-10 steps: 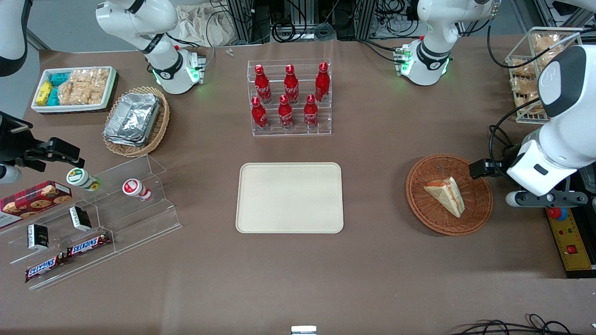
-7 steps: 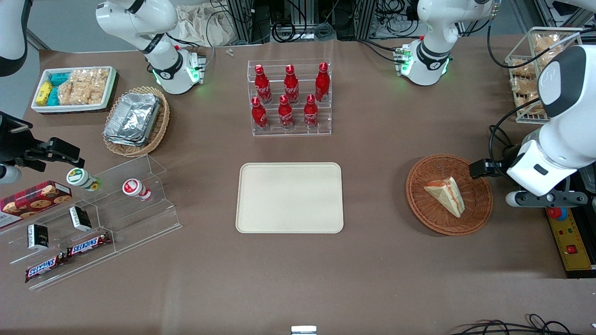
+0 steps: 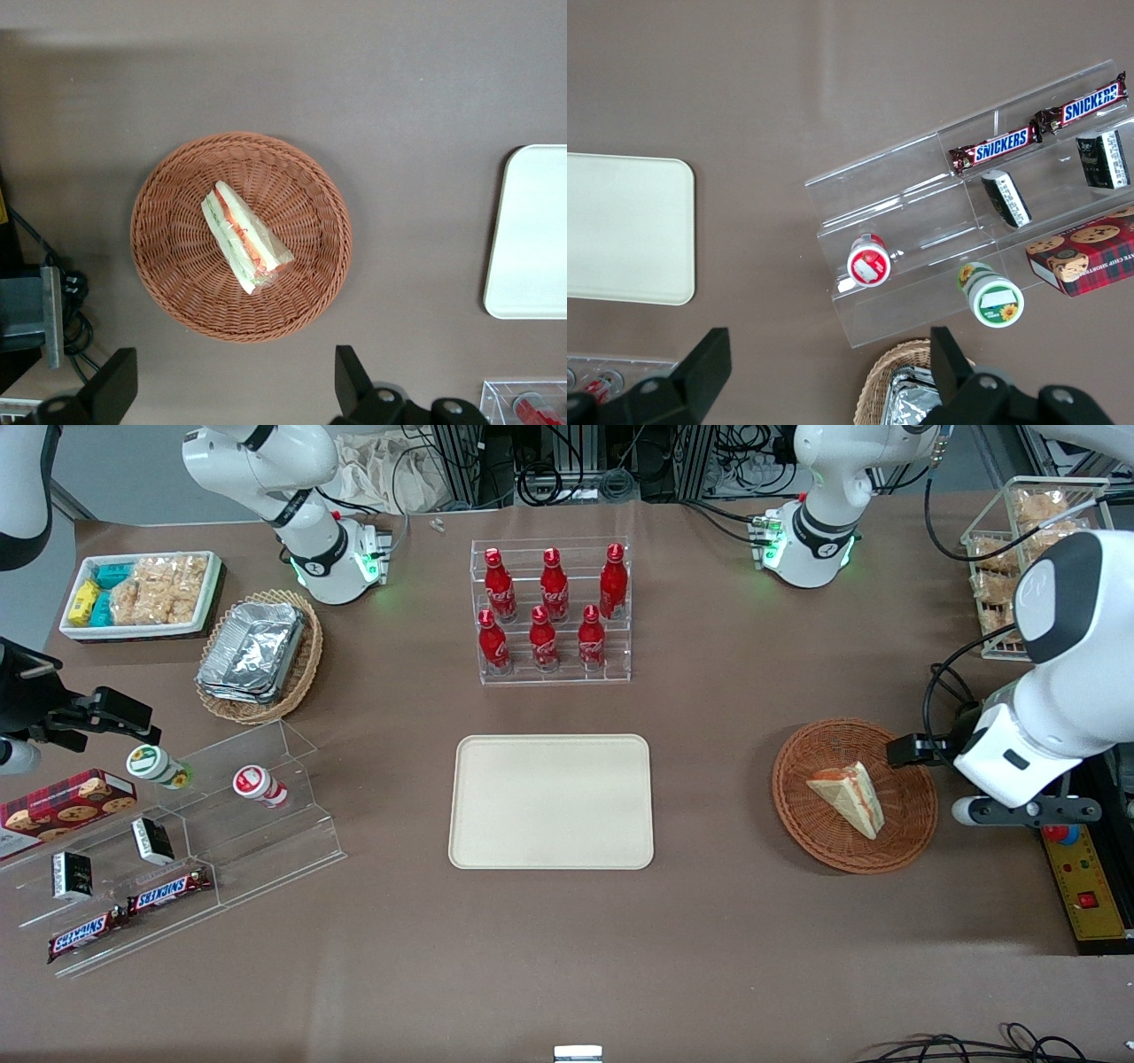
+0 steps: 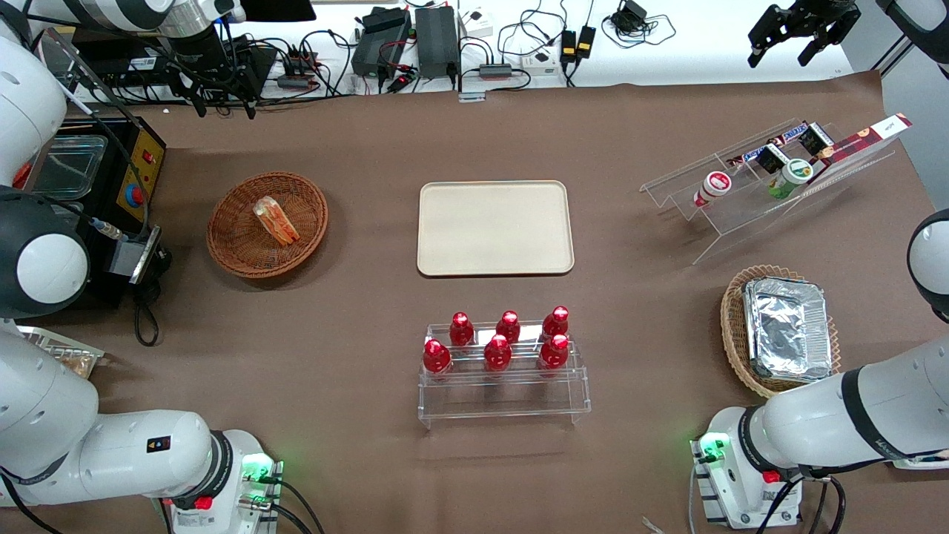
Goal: Place sandwich from basket to tray
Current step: 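Lower the open left gripper over the wrapped sandwich in the wicker basket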
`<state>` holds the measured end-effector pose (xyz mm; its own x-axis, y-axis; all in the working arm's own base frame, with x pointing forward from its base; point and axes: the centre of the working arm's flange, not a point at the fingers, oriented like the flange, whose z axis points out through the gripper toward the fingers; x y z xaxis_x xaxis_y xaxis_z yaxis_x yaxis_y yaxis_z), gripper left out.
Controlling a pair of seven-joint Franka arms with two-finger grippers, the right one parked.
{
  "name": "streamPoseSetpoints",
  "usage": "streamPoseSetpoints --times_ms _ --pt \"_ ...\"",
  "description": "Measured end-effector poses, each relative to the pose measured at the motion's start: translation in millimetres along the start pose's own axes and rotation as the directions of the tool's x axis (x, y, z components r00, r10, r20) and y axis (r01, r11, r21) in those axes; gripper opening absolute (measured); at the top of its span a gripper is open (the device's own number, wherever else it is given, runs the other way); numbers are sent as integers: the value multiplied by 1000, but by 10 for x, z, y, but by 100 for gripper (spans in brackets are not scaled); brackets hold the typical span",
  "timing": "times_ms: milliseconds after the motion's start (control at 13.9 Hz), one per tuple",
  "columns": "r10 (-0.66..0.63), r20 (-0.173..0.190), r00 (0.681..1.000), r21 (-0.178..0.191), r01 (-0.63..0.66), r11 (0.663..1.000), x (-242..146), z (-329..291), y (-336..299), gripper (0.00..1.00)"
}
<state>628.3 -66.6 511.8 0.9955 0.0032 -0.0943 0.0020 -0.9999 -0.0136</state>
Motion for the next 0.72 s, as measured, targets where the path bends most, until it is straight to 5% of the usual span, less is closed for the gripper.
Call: streamPoseSetpoints --times_ms 360,721 --pt "-95 34 995 4 95 995 35 468 -108 100" --pt "-315 -8 949 -14 315 949 50 1224 -127 100"
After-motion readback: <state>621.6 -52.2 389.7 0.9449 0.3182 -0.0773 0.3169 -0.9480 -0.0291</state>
